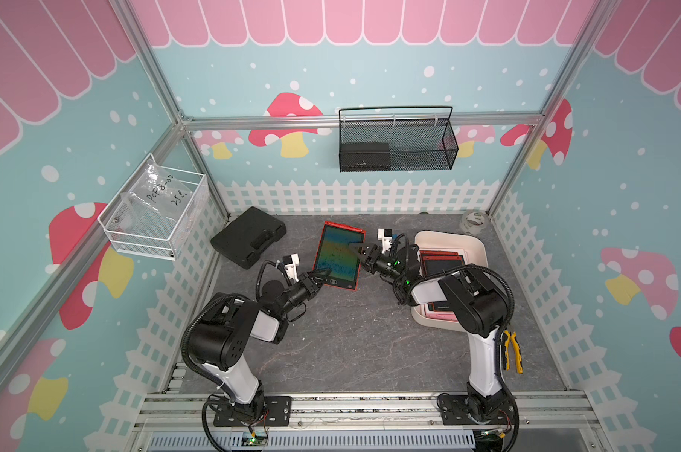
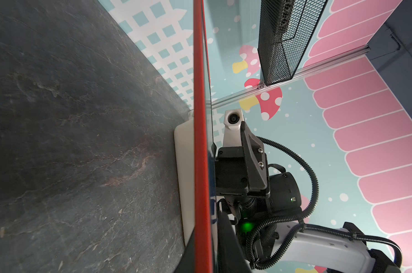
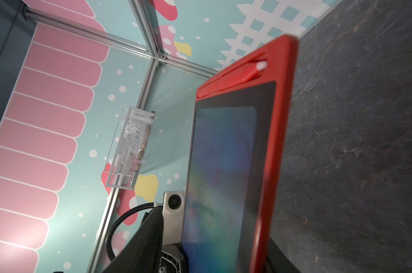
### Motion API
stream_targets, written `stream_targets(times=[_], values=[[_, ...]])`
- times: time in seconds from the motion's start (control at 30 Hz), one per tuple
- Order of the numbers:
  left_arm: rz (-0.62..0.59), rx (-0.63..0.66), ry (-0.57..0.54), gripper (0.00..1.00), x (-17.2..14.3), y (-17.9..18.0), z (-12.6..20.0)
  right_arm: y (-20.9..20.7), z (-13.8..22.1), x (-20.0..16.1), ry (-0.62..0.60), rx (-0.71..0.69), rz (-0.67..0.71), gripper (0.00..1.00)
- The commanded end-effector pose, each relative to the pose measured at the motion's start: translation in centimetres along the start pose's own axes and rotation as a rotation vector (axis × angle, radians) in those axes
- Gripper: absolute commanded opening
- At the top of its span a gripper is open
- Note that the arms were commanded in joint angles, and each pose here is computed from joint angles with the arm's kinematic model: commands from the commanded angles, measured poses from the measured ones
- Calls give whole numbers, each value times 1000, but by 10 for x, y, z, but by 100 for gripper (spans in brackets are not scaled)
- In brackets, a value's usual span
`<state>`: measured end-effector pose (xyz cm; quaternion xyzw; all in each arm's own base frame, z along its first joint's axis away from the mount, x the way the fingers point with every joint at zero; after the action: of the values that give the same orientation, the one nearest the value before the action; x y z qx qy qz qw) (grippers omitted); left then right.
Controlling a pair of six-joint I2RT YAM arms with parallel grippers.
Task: Take out the writing tablet from the storage box
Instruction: Place the writing tablet at the center of the board.
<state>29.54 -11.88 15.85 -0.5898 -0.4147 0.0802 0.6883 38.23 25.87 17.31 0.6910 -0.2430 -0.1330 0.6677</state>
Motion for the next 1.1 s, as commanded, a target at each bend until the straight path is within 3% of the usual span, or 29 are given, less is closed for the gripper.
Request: stream_targets(times=[0.0,0.37,0.67,1.07], values=[[-1,-27,-19,12,10,-1,2,9,2,8,-17,-7,42,59],[29,25,-64,7,27,19,13,-10,17,19,-43,-192,88,64],[100,124,-137,7,62,71,29,5,34,16,53,-508,319,64],[112,187,-127,8,63,113,25,-14,49,-14,207,-598,417,62]])
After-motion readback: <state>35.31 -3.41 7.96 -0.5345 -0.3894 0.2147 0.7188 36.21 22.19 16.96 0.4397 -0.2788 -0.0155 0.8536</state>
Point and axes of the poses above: each gripper's point midway between its finger pads, its own z axis back along the fingers, its own y axis along the line the jaws close on, x = y × z, the point moved 9 cm from there along z, back along the fingers, and after that the axes turned 9 degrees about -z, right-handed, at the moved point
